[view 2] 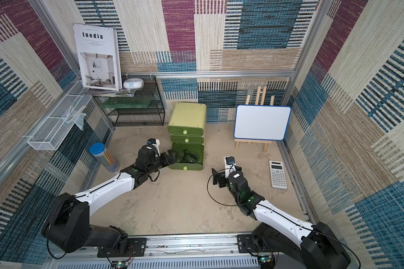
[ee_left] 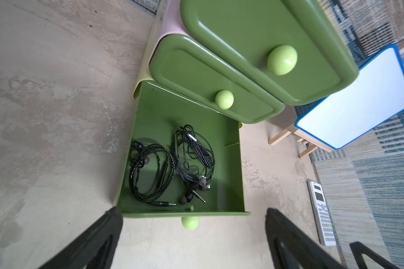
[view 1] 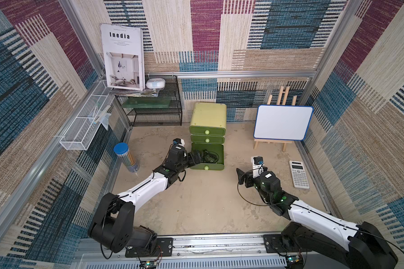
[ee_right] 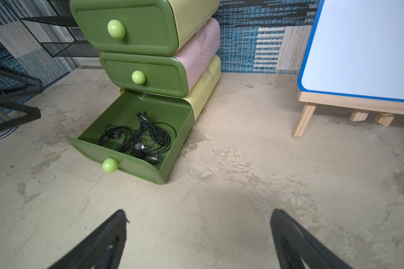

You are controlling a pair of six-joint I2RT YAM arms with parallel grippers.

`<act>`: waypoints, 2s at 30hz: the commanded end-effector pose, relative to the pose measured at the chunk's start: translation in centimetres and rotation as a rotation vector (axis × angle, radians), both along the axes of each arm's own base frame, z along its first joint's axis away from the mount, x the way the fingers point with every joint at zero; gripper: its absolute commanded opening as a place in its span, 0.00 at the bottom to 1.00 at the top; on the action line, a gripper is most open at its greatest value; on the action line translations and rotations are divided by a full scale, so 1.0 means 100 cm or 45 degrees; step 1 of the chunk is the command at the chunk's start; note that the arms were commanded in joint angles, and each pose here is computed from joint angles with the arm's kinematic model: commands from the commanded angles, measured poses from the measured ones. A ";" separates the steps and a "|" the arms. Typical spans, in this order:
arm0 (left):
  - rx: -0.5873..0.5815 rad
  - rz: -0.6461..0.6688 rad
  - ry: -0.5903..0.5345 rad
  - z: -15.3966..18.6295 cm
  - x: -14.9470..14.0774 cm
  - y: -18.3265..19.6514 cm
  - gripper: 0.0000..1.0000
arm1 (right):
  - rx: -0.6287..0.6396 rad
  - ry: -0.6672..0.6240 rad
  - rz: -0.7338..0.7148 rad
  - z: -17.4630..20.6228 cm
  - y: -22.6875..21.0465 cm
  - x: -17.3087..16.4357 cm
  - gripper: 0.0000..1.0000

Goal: Place the wired earphones into the drawer by color
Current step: Place the wired earphones in the drawer, then close the drawer in the storage box.

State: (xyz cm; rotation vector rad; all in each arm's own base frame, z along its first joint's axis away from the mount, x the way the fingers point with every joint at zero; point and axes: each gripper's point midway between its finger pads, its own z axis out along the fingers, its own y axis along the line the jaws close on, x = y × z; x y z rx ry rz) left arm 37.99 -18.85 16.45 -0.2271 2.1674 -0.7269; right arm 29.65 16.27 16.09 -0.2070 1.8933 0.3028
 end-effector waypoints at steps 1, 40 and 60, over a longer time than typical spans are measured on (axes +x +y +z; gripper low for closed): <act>-0.069 -0.019 -0.048 0.010 -0.008 -0.005 0.99 | 0.026 -0.033 0.002 0.007 0.001 0.001 0.99; -0.199 0.016 0.027 -0.081 -0.015 -0.057 0.69 | 0.056 -0.095 -0.038 0.019 -0.010 -0.004 0.99; -0.184 0.042 0.044 -0.101 -0.001 -0.064 0.47 | 0.058 -0.103 -0.043 0.020 -0.011 -0.005 0.98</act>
